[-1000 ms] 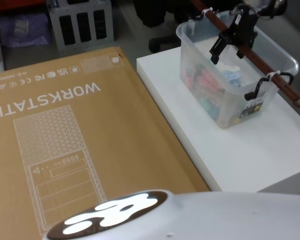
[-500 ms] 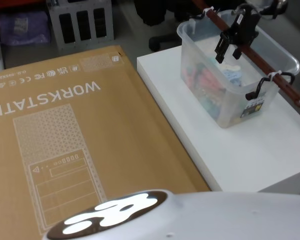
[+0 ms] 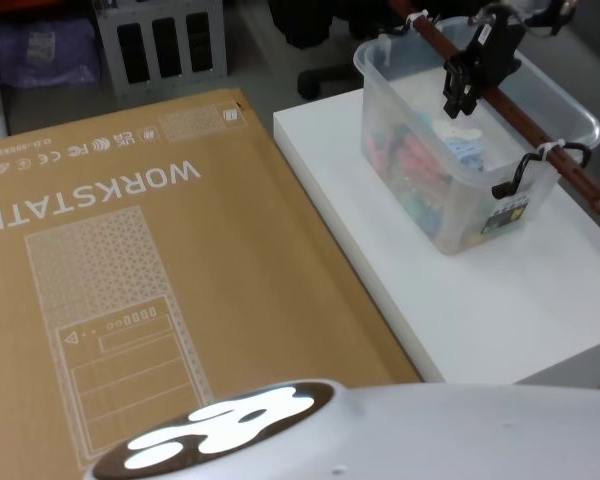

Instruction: Use one hand to grasp the basket and place it at the designated location.

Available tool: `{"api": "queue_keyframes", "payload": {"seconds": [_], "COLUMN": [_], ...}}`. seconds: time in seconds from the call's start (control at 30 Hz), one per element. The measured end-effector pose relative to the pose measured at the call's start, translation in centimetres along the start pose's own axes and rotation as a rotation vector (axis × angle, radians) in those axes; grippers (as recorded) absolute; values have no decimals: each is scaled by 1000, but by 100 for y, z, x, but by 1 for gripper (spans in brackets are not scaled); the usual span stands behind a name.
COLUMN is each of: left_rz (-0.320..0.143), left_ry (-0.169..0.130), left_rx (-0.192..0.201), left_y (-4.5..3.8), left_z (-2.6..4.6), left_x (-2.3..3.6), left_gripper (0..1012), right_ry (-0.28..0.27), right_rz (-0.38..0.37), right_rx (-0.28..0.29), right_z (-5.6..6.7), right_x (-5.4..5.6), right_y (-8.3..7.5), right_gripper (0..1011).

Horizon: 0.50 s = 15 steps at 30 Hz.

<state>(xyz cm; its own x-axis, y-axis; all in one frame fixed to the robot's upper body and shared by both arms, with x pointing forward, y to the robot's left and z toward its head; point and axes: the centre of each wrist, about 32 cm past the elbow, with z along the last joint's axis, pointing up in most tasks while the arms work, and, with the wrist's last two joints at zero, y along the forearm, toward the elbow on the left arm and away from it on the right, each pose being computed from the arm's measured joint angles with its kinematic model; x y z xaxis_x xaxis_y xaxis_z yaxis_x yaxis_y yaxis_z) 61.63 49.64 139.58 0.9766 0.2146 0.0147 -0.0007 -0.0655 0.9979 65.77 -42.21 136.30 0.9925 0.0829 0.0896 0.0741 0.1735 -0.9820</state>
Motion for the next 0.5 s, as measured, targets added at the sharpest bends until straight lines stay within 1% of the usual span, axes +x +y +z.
{"api": "queue_keyframes", "payload": {"seconds": [0.1, 0.13, 0.17, 0.3, 0.33, 0.37, 0.4, 0.5], "left_rz": [0, 0, 0, 0, 0, 0, 0, 0], "left_ry": [0, 0, 0, 0, 0, 0, 0, 0], "left_rx": [0, 0, 0, 0, 0, 0, 0, 0], "left_y": [0, 0, 0, 0, 0, 0, 0, 0], "left_z": [0, 1, 1, 0, 0, 1, 1, 0], "left_x": [0, 0, 0, 0, 0, 0, 0, 0], "left_gripper": [0, 0, 0, 0, 0, 0, 0, 0], "right_ry": [-2, -2, -2, -1, -1, -1, -2, -2], "right_rz": [-8, -10, -10, -20, -23, -24, -28, -35], "right_rx": [-1, -2, -2, -5, -4, -4, -3, -2], "right_z": [1, -3, -3, -9, -9, -8, -3, -2], "right_x": [-19, -26, -26, -49, -54, -59, -68, -81], "right_y": [-31, -43, -43, -87, -99, -108, -127, -159], "right_gripper": [212, 158, 158, 55, 55, 17, 0, 0]}}
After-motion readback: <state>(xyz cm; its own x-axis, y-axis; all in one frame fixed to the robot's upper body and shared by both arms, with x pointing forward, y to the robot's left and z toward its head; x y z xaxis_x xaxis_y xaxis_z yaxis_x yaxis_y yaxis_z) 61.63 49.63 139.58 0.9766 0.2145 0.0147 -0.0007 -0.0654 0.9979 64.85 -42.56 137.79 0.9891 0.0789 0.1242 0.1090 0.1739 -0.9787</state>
